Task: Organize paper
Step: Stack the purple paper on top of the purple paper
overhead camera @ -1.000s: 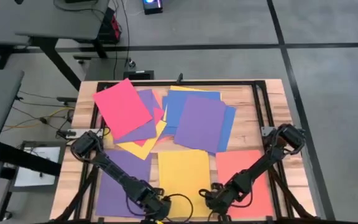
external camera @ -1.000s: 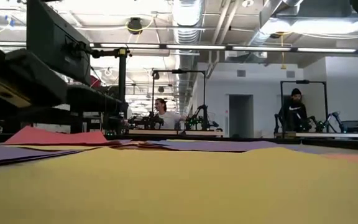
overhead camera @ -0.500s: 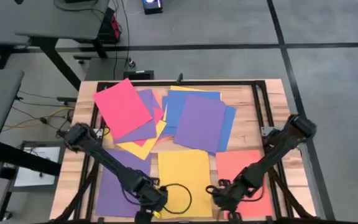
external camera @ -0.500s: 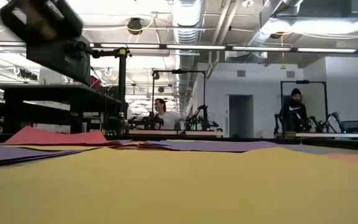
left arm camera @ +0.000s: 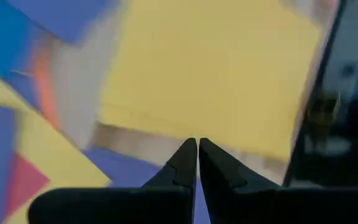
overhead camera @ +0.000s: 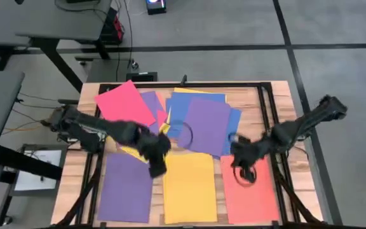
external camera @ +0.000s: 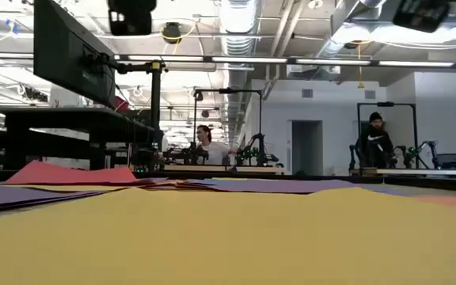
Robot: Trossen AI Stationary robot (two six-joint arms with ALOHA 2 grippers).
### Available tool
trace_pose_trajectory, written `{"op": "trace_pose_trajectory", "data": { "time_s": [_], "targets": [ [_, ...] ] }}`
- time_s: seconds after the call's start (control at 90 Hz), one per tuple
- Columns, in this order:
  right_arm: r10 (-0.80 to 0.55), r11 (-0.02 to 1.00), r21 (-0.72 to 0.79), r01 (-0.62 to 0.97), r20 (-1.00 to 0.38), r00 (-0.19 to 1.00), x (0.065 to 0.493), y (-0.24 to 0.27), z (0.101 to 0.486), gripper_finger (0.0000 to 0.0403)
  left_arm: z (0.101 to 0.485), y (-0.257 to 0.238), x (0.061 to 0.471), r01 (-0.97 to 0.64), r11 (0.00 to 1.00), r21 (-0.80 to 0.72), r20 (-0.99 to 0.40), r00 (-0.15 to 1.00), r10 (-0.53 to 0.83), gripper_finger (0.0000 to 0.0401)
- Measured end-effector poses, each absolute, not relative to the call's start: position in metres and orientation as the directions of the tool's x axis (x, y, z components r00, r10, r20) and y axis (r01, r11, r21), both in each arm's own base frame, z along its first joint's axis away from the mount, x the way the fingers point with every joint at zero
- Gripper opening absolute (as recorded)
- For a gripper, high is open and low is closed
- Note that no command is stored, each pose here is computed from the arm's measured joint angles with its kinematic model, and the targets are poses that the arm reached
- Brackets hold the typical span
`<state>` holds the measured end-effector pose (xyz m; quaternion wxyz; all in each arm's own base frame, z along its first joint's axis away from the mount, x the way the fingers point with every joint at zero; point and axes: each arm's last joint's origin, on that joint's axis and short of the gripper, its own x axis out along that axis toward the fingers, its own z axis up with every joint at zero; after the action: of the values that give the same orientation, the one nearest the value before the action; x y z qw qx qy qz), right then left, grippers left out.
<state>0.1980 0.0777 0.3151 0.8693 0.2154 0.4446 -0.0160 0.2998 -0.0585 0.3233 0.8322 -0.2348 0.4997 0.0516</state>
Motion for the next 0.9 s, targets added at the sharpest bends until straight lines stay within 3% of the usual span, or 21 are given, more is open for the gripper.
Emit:
{"op": "trace_pose_trajectory", "data": {
  "time_s": [0.111,0.244,0.367,0.467,0.656,0.9],
  "targets": [
    [0.063,0.854,0.387,0.349,-0.741,0.668,0.194,0.041,0.327,0.0013,0.331,-0.024,0.300,-0.378,0.859,-0.345,-0.836,0.540,-0.098,0.0028],
    [-0.076,0.768,0.398,0.502,-0.722,0.688,0.191,-0.001,0.332,0.0061,0.331,0.019,0.302,-0.371,0.874,-0.316,-0.827,0.558,-0.062,0.0083],
    [-0.199,0.649,0.378,0.660,-0.754,0.627,0.190,-0.038,0.327,0.0118,0.319,0.061,0.311,-0.325,0.904,-0.278,-0.822,0.568,-0.048,0.0133],
    [-0.278,0.533,0.320,0.783,-0.808,0.519,0.187,-0.072,0.315,0.0160,0.305,0.095,0.325,-0.267,0.905,-0.332,-0.777,0.621,-0.102,0.0160],
    [-0.276,0.433,0.261,0.862,-0.872,0.403,0.180,-0.134,0.275,0.0205,0.255,0.133,0.359,-0.210,0.897,-0.388,-0.744,0.646,-0.171,0.0167],
    [-0.263,0.430,0.235,0.872,-0.891,0.370,0.172,-0.199,0.217,0.0206,0.200,0.140,0.391,-0.220,0.887,-0.406,-0.754,0.629,-0.189,0.0160]
  ]
}}
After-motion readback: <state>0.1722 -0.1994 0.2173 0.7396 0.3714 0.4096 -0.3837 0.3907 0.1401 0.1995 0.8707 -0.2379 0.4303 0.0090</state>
